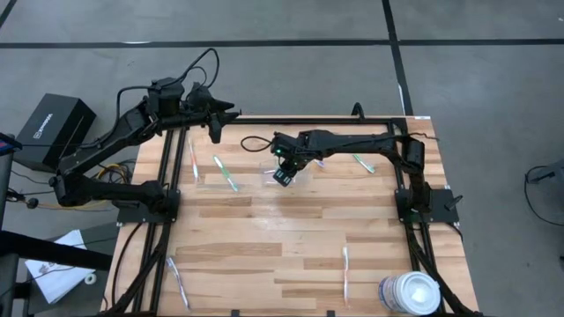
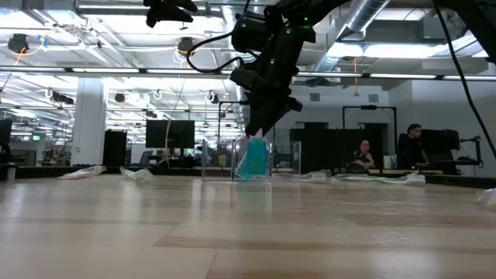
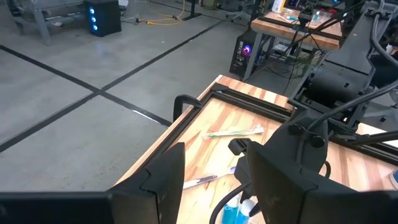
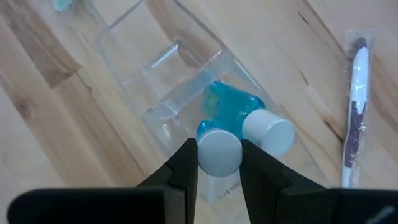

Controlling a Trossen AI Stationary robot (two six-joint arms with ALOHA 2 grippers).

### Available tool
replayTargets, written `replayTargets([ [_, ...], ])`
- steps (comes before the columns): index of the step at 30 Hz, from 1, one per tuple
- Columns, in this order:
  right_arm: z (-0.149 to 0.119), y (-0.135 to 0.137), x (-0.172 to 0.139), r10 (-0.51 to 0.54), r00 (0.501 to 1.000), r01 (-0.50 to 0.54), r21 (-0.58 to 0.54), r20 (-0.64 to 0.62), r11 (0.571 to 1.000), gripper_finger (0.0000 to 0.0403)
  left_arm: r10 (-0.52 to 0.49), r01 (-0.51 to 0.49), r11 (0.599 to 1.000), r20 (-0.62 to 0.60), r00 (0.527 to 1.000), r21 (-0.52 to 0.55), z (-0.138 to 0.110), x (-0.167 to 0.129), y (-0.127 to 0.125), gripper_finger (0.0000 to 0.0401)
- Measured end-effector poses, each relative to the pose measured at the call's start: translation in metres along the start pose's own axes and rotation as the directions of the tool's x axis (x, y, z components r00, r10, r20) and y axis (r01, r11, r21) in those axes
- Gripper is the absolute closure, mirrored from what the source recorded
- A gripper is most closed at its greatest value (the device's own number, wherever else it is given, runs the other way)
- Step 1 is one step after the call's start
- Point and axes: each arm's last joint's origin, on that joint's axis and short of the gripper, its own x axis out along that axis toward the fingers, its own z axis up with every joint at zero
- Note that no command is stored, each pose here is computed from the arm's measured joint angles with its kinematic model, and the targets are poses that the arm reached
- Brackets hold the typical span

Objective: Pick & Place toothbrushing station
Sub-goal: Put the blue mouthwash into the transparent organizer

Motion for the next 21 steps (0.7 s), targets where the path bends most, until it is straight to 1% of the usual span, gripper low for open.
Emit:
replayTargets([
  [2,0.000,0.000,0.001,-0.001,1.000,0.001,0.000,-0.002,1.000,0.0322,0.000,0.000,1.000,0.000,1.000,0.000,0.000,0.000,0.000,0.0234],
  [5,0.002,0.003,0.014,0.003,1.000,-0.003,0.003,-0.003,1.000,0.0322,0.000,0.000,1.000,0.000,1.000,0.000,0.000,0.000,0.000,0.0234],
  [7,-0.002,0.006,0.021,0.008,0.999,-0.008,-0.006,-0.042,1.000,0.0322,0.001,-0.001,1.000,0.000,1.000,0.000,0.000,0.000,0.000,0.0234],
  [10,-0.003,0.014,0.027,0.017,1.000,-0.017,-0.020,-0.026,1.000,0.0322,0.001,-0.001,1.000,0.000,1.000,0.000,0.000,0.000,0.000,0.0234],
  [15,0.001,0.016,0.023,0.024,0.999,-0.024,-0.016,-0.022,1.000,0.0322,0.000,0.000,1.000,0.000,1.000,0.000,0.000,0.000,0.000,0.0234],
  [21,0.005,0.012,0.021,0.028,0.999,-0.029,-0.017,-0.016,0.999,0.0322,0.000,0.000,1.000,0.000,1.000,0.003,0.000,0.000,0.000,0.0234],
])
